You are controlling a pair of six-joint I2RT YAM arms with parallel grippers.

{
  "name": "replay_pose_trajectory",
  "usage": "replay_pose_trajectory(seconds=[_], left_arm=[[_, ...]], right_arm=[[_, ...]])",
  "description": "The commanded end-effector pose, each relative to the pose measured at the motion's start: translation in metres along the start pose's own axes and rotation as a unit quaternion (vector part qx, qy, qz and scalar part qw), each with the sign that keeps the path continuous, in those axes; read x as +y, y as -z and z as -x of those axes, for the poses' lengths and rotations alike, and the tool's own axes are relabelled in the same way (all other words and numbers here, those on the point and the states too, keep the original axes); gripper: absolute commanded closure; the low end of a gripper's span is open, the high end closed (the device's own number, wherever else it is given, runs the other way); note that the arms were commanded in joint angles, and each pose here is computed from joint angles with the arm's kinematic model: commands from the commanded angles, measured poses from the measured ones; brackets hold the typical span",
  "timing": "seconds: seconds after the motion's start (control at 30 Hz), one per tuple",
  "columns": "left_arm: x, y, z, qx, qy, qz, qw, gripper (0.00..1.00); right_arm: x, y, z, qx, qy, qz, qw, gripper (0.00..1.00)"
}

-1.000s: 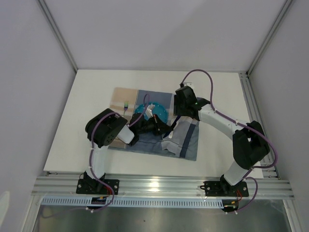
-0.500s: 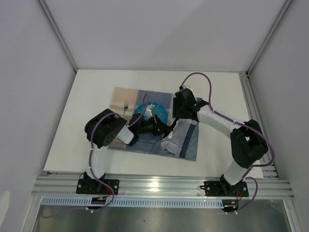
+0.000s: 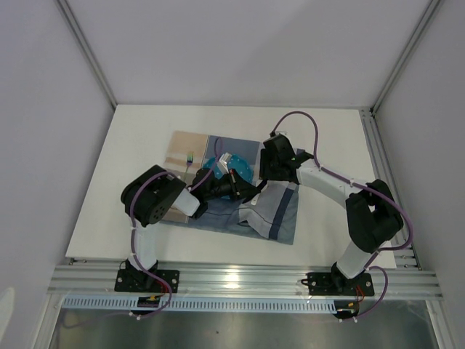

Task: Set the dinner table for one person
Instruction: Pick up the knife with the napkin.

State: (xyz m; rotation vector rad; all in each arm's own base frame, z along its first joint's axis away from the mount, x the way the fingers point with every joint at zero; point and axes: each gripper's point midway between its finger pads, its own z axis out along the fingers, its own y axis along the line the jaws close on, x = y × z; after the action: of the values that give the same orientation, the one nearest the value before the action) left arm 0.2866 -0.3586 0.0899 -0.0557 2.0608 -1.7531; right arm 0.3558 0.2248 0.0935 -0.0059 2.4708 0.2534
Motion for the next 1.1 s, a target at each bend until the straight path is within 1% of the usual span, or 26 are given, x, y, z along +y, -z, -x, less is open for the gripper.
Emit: replay_pose_trajectory(seconds=[0.0, 0.1, 0.2, 0.23, 0.3, 0.33, 0.4, 0.43, 0.47, 0.7, 0.73, 0.8, 0.9, 0.93, 1.0, 1.03, 1.07], left_arm=[[-0.103, 0.015, 0.027, -0.067, -0.149, -0.184, 0.969, 1.0], [-0.103, 0.015, 0.027, -0.065, -0.146, -0.185, 0.97, 1.0], [-0.105, 0.015, 0.027, -0.064, -0.149, -0.187, 0.969, 0.99], [-0.104, 0.015, 0.026, -0.063, -0.147, -0.186, 0.969, 1.0], [-0.101, 0.014, 0.025, -0.06, -0.141, -0.185, 0.971, 1.0], [-0.102, 0.013, 0.025, -0.058, -0.141, -0.186, 0.971, 1.0], [-0.101, 0.013, 0.025, -0.055, -0.14, -0.186, 0.971, 0.99], [-0.101, 0.013, 0.024, -0.053, -0.14, -0.187, 0.971, 1.0], [-0.1, 0.013, 0.024, -0.052, -0.139, -0.186, 0.971, 0.99], [-0.097, 0.009, 0.021, -0.035, -0.123, -0.188, 0.974, 0.99], [-0.096, 0.008, 0.02, -0.032, -0.12, -0.188, 0.974, 0.97], [-0.093, 0.007, 0.018, -0.027, -0.114, -0.185, 0.976, 0.97], [-0.094, 0.008, 0.018, -0.026, -0.118, -0.187, 0.975, 0.91], [-0.096, 0.008, 0.016, -0.019, -0.12, -0.191, 0.974, 0.86], [-0.096, 0.008, 0.015, -0.013, -0.117, -0.19, 0.975, 0.79], [-0.097, 0.008, 0.013, -0.006, -0.119, -0.193, 0.974, 0.67], [-0.097, 0.007, 0.012, 0.001, -0.117, -0.193, 0.974, 0.6]], right_arm=[[0.01, -0.003, 0.005, -0.009, -0.014, 0.017, 1.0, 0.43], [0.01, -0.005, 0.004, -0.007, -0.015, 0.018, 1.0, 0.45], [0.011, -0.006, 0.001, -0.005, -0.013, 0.018, 1.0, 0.53], [0.011, -0.006, 0.002, -0.005, -0.013, 0.017, 1.0, 0.62], [0.009, -0.007, 0.001, -0.005, -0.012, 0.013, 1.0, 0.71], [0.009, -0.008, 0.001, -0.005, -0.012, 0.013, 1.0, 0.81], [0.01, -0.007, 0.002, -0.006, -0.011, 0.015, 1.0, 0.89], [0.01, -0.008, 0.0, -0.004, -0.009, 0.014, 1.0, 0.98], [0.011, -0.007, 0.001, -0.005, -0.009, 0.016, 1.0, 1.0], [0.013, 0.0, 0.018, -0.025, -0.001, 0.013, 1.0, 1.0], [0.013, 0.002, 0.02, -0.027, 0.001, 0.011, 1.0, 1.0], [0.013, 0.004, 0.024, -0.037, 0.01, 0.007, 0.999, 1.0], [0.012, 0.006, 0.031, -0.051, 0.026, -0.005, 0.998, 1.0], [0.012, 0.006, 0.032, -0.053, 0.031, -0.008, 0.998, 1.0], [0.014, 0.007, 0.034, -0.06, 0.041, -0.008, 0.997, 1.0], [0.017, 0.007, 0.036, -0.067, 0.043, -0.008, 0.997, 1.0], [0.018, 0.005, 0.034, -0.067, 0.046, -0.007, 0.997, 1.0]])
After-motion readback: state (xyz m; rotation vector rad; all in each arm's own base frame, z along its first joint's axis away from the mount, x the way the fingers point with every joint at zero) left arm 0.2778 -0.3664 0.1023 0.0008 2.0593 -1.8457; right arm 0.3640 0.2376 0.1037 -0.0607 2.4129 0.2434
